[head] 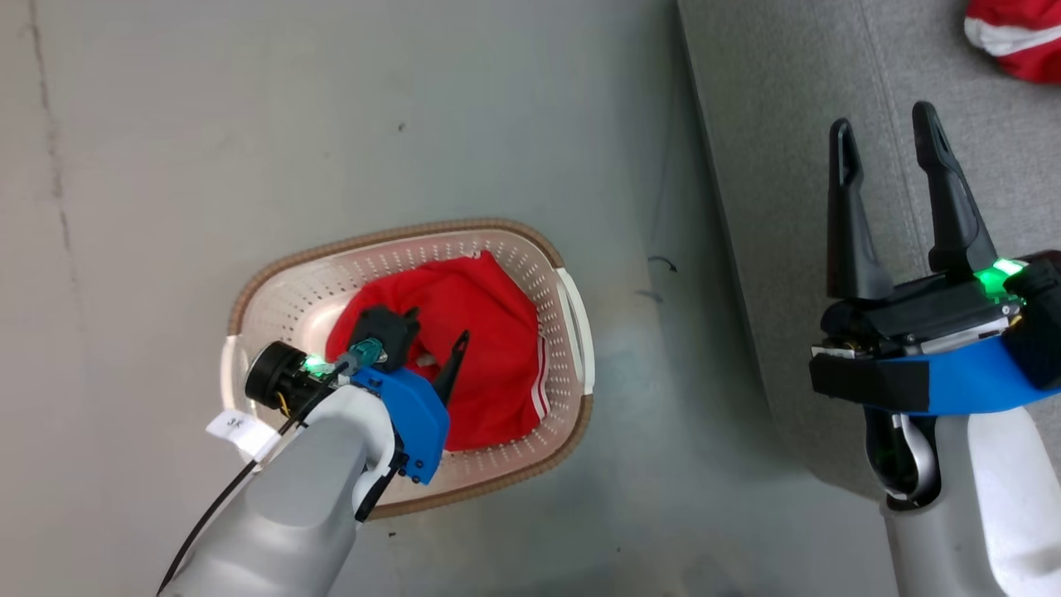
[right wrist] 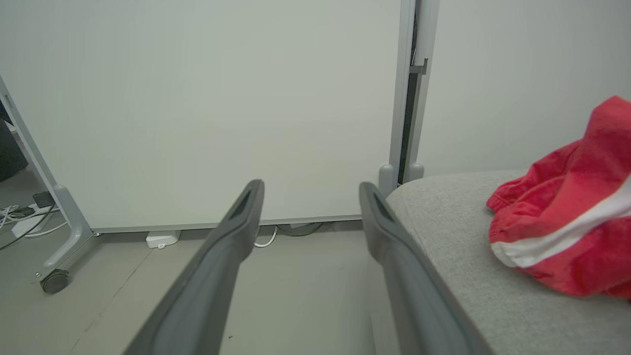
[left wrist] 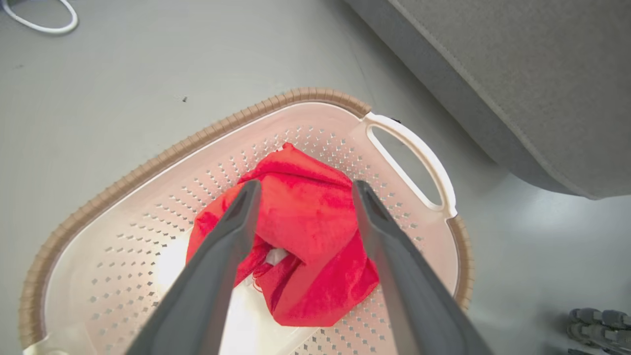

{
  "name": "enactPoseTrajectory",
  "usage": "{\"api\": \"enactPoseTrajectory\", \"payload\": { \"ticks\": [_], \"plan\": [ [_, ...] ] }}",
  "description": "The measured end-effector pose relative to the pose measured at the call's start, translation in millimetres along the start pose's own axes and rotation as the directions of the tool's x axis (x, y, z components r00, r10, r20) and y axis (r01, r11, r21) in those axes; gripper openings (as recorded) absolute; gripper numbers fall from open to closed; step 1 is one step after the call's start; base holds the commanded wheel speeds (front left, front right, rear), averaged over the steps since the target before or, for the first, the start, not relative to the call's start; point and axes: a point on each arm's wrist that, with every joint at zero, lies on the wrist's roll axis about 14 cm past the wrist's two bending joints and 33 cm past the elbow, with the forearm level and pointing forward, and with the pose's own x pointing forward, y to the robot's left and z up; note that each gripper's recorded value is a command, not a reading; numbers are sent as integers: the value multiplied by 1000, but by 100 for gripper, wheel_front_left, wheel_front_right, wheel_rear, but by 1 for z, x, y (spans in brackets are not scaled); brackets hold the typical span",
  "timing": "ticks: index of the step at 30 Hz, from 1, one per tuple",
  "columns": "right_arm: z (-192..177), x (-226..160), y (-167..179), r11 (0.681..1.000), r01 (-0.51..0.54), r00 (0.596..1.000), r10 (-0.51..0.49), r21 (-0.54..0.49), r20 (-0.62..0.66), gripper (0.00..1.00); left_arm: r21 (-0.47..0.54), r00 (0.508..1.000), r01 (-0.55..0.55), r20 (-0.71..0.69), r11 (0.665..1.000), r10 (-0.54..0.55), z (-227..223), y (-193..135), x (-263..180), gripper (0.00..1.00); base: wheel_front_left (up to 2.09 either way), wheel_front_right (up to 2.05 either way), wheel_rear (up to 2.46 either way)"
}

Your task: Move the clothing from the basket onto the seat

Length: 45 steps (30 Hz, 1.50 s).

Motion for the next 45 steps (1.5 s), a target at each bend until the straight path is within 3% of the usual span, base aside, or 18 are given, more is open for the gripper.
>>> {"api": "enactPoseTrajectory", "payload": {
  "ticks": [9,16,35,41,42,43,44,45],
  "plan": [
    [-32,9,-7,1000,3,999,-5,-24,-53,100,-56,969,47,-239,997,-59,-65,-2,23,100,0,0,0],
    [-51,16,-6,1000,-9,997,7,-27,-73,100,-92,937,56,-338,994,-84,-94,3,35,100,0,0,0],
    [-110,15,-12,999,-9,984,2,-38,-176,100,-156,914,60,-389,986,-117,-124,17,75,100,0,0,0],
    [-122,13,-13,999,-8,980,0,-40,-199,100,-179,913,94,-377,979,-156,-127,4,85,100,0,0,0],
    [-123,13,-13,999,-8,979,0,-39,-202,100,-175,915,101,-371,979,-161,-125,2,86,69,0,0,0],
    [-124,13,-13,999,-8,979,0,-39,-203,100,-171,919,105,-360,980,-161,-123,3,88,18,0,0,0],
    [-124,13,-13,999,-8,979,0,-39,-204,100,-167,920,107,-357,980,-162,-123,3,88,0,0,0,0],
    [-124,13,-13,999,-8,979,0,-38,-204,100,-169,921,111,-352,979,-166,-121,1,88,0,0,0,0]
  ]
}}
